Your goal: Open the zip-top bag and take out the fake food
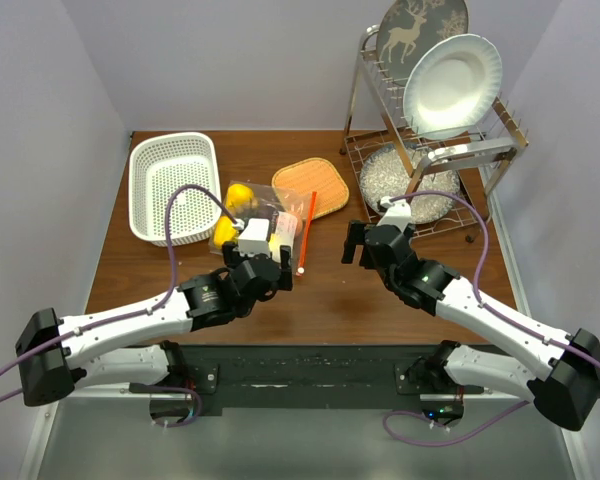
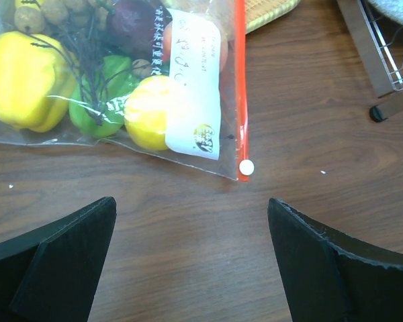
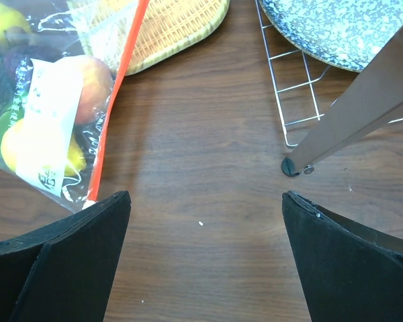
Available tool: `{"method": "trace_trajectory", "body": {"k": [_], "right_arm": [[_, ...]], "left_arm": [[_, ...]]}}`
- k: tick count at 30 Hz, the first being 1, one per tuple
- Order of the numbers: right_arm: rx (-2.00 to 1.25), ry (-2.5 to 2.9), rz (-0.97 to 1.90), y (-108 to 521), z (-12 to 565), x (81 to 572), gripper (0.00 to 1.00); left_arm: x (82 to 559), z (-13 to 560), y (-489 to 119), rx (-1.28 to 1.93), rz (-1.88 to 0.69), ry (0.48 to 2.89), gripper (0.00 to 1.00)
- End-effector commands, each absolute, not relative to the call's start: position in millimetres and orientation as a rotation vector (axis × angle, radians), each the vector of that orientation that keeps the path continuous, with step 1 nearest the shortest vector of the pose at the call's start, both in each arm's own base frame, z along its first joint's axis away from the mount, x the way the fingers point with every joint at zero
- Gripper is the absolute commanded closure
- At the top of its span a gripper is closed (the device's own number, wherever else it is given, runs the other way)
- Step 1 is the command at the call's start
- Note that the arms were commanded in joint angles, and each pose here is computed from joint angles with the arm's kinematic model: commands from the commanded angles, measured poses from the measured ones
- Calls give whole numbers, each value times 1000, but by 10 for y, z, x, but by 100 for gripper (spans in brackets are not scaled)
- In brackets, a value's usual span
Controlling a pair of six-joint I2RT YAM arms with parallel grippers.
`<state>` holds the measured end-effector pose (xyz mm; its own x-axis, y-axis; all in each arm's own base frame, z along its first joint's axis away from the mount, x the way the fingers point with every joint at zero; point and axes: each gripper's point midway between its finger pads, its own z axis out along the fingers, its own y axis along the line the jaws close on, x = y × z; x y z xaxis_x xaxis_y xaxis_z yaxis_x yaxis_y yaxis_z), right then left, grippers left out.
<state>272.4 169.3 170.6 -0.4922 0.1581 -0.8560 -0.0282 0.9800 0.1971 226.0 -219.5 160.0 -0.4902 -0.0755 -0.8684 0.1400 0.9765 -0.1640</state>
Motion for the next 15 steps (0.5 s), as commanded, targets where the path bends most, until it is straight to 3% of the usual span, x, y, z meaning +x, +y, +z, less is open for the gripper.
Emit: {"method": "trace_trajectory", "body": {"k": [1,9,15], "right_arm": [[114,2040,251,1709,1777,2757,2],[32,2064,321,1816,1713,2675,2],[-21,2124,528,2111,1488,2501,3]], "left_arm": [[2315,1647,-2148,-14,-221,2049,0],[2302,1560,-2200,-62,-222,2106,1],[2336,1480,-2199,-116,-287,2134,7]]}}
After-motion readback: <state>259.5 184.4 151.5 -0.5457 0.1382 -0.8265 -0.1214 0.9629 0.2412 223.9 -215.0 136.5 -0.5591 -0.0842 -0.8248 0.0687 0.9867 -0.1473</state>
